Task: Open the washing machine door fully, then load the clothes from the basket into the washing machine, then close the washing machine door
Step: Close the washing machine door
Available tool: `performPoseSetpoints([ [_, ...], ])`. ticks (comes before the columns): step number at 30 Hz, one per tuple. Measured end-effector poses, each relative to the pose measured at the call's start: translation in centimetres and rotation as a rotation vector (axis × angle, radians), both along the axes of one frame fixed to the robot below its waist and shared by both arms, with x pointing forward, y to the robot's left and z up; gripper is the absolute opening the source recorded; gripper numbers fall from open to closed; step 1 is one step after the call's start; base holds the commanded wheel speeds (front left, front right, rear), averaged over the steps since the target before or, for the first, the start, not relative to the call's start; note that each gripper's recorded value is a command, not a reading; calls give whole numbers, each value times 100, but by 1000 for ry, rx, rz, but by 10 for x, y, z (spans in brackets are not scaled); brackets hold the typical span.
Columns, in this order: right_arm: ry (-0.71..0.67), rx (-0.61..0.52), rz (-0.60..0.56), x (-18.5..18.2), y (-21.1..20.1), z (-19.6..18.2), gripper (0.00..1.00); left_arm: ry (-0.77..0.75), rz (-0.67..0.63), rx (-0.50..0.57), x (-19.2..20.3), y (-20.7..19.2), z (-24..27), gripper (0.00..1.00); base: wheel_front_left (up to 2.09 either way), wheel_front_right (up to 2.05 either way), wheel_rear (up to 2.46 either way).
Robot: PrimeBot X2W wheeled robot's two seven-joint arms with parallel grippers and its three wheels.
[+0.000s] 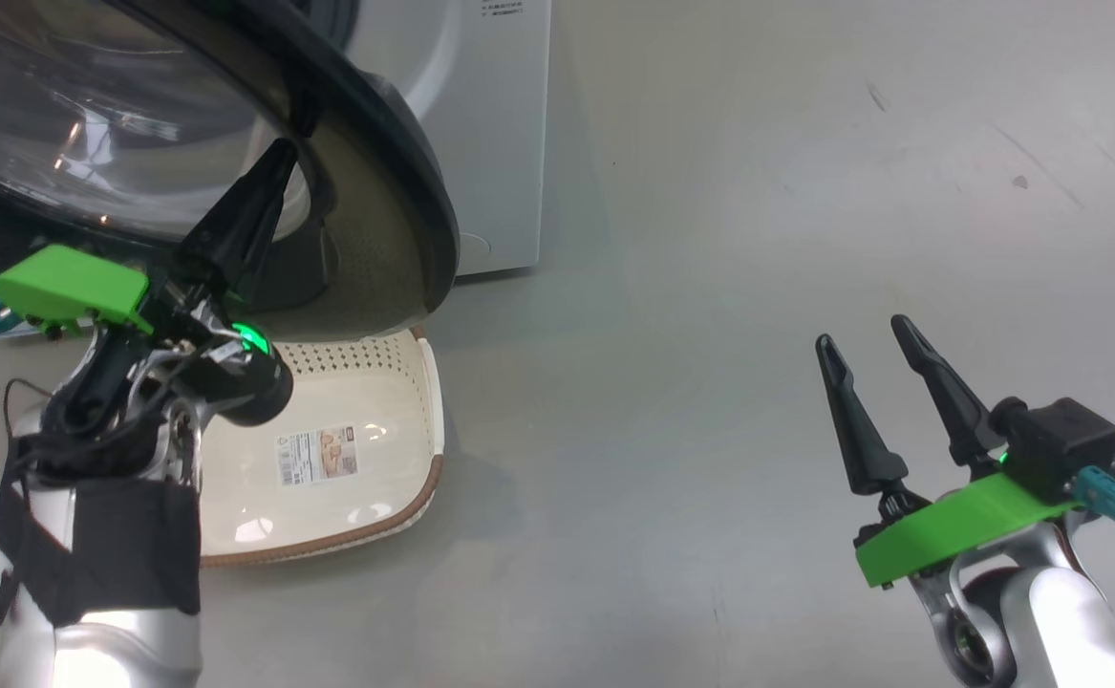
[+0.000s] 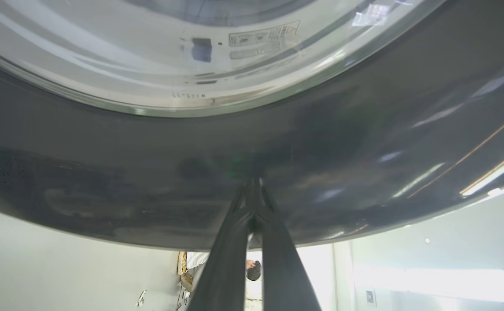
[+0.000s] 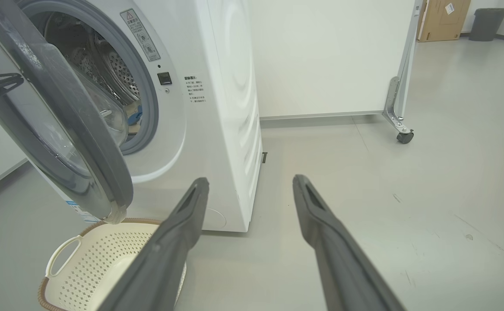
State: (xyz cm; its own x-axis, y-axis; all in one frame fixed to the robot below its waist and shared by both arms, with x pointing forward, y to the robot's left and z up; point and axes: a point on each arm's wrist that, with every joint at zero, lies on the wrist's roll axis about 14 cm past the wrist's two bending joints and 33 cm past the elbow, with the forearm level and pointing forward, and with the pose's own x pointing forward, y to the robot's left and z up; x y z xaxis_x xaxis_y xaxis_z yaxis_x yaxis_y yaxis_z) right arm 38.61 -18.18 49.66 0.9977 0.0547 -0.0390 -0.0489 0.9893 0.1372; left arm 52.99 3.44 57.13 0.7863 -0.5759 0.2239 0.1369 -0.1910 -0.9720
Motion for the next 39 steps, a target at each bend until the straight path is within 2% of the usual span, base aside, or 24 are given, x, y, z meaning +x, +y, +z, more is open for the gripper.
performPoseSetpoints([
  [5, -16, 3, 2, 6, 0, 3, 100, 35, 60, 7, -10, 19, -16, 0, 0, 0, 0],
  [9, -14, 10, -1, 9, -1, 1, 100, 59, 159, 53, -14, 40, -28, 0, 0, 0, 0],
  [10, -15, 10, 0, 10, -1, 1, 100, 59, 188, 77, -14, 44, -30, 18, 0, 0, 0],
  [11, -18, 11, 1, 10, 0, 2, 100, 56, 212, 94, -15, 49, -30, 45, 0, 0, 0],
  [12, -21, 12, 2, 10, 0, 2, 100, 53, 240, 112, -16, 53, -31, 99, 0, 0, 0],
  [19, -53, 13, 4, 12, 1, 11, 100, 10, 417, 306, -29, 79, -35, 100, 0, 0, 0],
  [21, -65, 5, 9, 11, 2, 16, 100, -28, 486, 468, -39, 92, -42, 100, 0, 0, 0],
  [30, -83, -13, 11, 3, 2, 24, 100, -154, 670, 968, -66, 128, -51, 100, 0, 0, 0],
  [39, -82, -23, 25, -8, 7, 28, 100, -294, 729, 1288, -102, 132, -40, 100, 0, 0, 0],
])
